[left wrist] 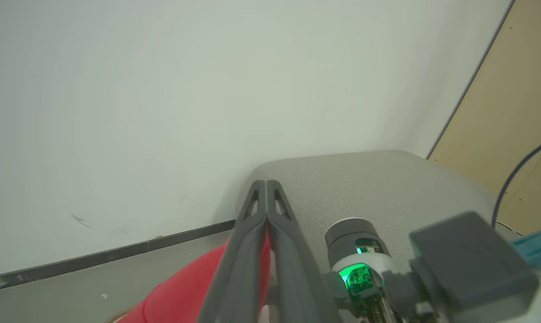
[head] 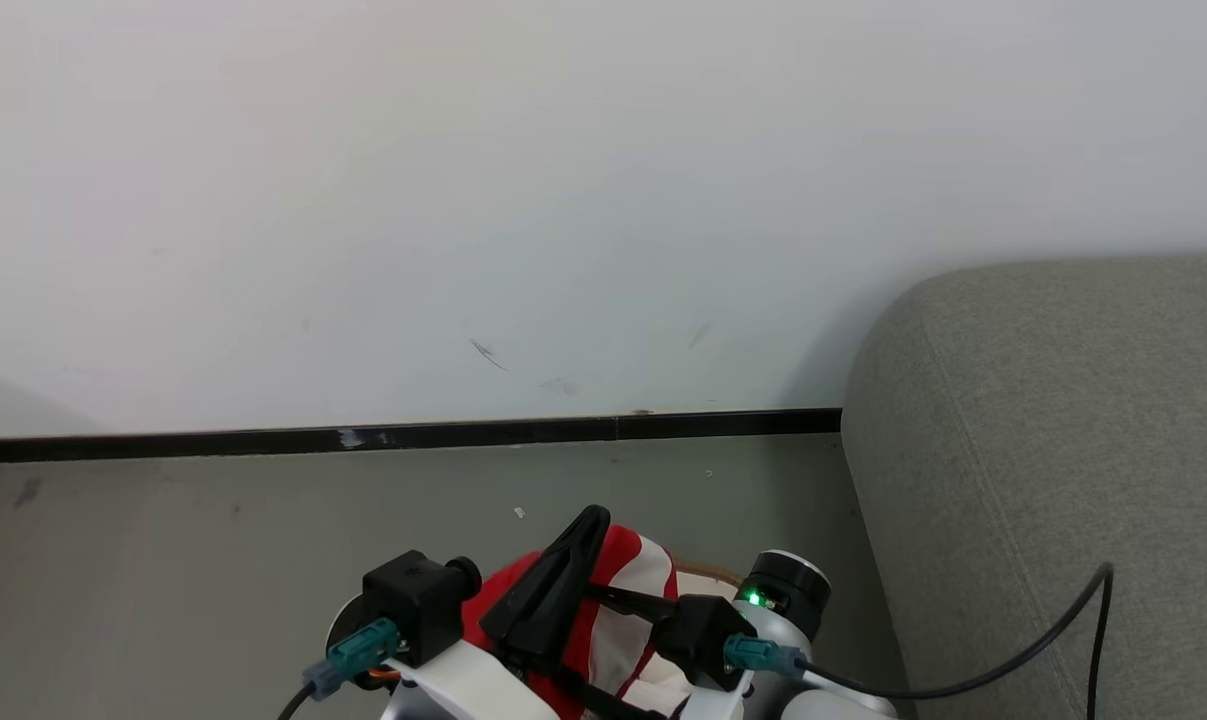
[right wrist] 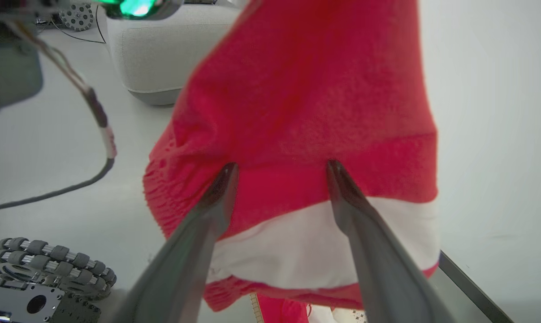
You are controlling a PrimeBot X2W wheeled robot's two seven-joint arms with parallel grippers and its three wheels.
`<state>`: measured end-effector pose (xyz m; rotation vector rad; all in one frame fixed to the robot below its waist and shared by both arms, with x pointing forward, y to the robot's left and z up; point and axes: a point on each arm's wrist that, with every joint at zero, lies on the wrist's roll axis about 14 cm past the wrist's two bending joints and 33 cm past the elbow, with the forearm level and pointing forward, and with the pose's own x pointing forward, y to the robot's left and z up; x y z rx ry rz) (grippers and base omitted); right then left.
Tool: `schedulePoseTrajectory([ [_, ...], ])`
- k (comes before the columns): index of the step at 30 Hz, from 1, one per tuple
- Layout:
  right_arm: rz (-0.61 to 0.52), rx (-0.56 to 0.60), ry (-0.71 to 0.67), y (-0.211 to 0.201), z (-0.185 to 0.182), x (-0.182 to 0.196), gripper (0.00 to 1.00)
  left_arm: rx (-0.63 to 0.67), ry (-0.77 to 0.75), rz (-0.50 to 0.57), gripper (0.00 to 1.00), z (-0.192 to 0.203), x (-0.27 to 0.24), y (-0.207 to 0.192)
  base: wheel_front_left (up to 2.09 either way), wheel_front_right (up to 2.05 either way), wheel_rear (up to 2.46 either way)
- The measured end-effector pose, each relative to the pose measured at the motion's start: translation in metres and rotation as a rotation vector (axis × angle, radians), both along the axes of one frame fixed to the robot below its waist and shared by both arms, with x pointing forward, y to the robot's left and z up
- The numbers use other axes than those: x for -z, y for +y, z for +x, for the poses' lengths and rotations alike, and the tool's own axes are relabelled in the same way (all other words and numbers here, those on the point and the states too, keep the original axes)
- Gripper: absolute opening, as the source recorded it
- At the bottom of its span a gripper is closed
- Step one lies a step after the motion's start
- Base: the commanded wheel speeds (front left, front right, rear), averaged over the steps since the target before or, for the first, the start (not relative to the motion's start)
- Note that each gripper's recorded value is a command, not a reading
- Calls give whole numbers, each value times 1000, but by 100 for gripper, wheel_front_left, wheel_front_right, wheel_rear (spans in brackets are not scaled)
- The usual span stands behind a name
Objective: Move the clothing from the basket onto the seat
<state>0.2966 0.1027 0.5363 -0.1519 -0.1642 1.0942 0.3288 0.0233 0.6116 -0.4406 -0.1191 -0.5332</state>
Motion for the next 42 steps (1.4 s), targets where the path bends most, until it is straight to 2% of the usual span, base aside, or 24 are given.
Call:
schedulePoseTrajectory([
  [20, 36, -30, -61, 8, 3, -26, 100, 43, 17, -26, 0, -6, -3, -10, 0, 0, 0],
  [22, 37, -36, -68, 9, 2, -28, 50, 45, 18, -27, 0, -6, -4, -11, 0, 0, 0],
  [25, 38, -39, -69, 10, 2, -29, 32, 50, 20, -26, 0, -7, -4, -12, 0, 0, 0],
  [28, 40, -41, -69, 10, 2, -29, 0, 52, 20, -29, 0, -7, -4, -12, 0, 0, 0],
  [42, 52, -28, -60, 8, 6, -30, 0, 29, 31, -29, 0, -1, -1, -6, 0, 0, 0],
])
